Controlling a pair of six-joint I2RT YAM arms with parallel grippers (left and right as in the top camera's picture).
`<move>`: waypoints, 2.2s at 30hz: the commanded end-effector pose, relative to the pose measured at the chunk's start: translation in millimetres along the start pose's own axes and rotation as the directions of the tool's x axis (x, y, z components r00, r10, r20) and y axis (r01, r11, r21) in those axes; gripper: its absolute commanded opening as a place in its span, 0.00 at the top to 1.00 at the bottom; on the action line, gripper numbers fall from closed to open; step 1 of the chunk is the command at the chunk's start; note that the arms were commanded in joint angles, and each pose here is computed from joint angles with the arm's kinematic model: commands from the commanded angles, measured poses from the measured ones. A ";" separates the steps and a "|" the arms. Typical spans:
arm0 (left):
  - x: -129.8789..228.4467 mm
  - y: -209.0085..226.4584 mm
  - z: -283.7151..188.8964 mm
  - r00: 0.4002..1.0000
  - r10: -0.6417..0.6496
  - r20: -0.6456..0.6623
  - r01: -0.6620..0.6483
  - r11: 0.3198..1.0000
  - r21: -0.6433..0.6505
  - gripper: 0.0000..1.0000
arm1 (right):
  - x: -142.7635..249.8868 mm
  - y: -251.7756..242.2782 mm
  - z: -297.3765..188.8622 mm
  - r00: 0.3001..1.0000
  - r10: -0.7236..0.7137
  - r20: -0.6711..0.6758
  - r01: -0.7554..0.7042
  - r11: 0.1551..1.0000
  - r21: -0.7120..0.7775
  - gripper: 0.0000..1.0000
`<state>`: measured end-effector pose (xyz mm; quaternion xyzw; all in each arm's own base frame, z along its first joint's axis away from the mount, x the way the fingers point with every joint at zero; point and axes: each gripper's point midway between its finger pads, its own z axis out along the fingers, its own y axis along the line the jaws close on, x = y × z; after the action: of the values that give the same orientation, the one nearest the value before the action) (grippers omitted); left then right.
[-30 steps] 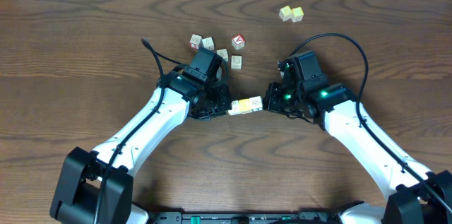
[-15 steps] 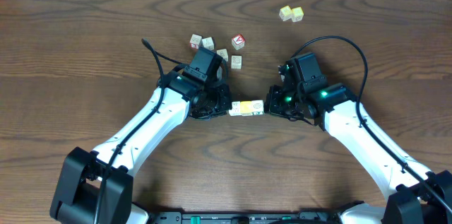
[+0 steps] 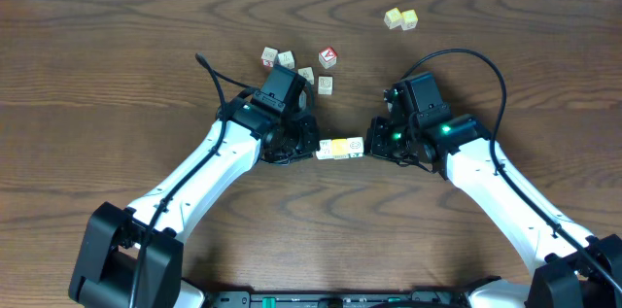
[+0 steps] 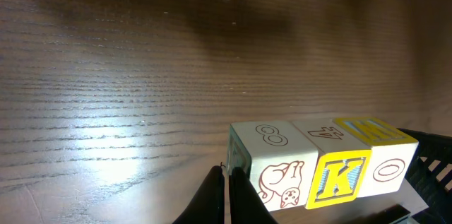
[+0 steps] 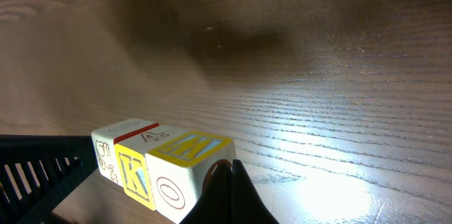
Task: Lift 3 blocks
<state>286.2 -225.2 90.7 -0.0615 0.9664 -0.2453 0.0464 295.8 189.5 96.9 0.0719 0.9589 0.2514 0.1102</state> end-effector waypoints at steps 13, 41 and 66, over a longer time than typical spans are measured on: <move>5.3 -53.3 -24.8 0.998 0.069 -0.011 -0.066 0.979 0.195 0.93 | 20.8 42.3 -4.8 0.994 -0.045 -0.096 0.027 0.984 -0.177 0.99; 5.0 -57.0 -33.4 0.997 0.078 0.011 -0.079 0.975 0.207 0.93 | 17.5 45.2 -5.1 0.996 -0.043 -0.083 0.027 0.982 -0.188 0.99; -1.2 -55.5 -32.7 0.998 0.053 0.036 -0.059 0.980 0.193 0.93 | 15.3 47.6 -7.4 0.996 -0.049 -0.070 0.034 0.980 -0.198 0.99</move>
<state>288.7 -230.4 116.0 -0.0631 0.9563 -0.2762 0.0720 304.6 187.0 98.2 0.0775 0.9578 0.2440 0.1306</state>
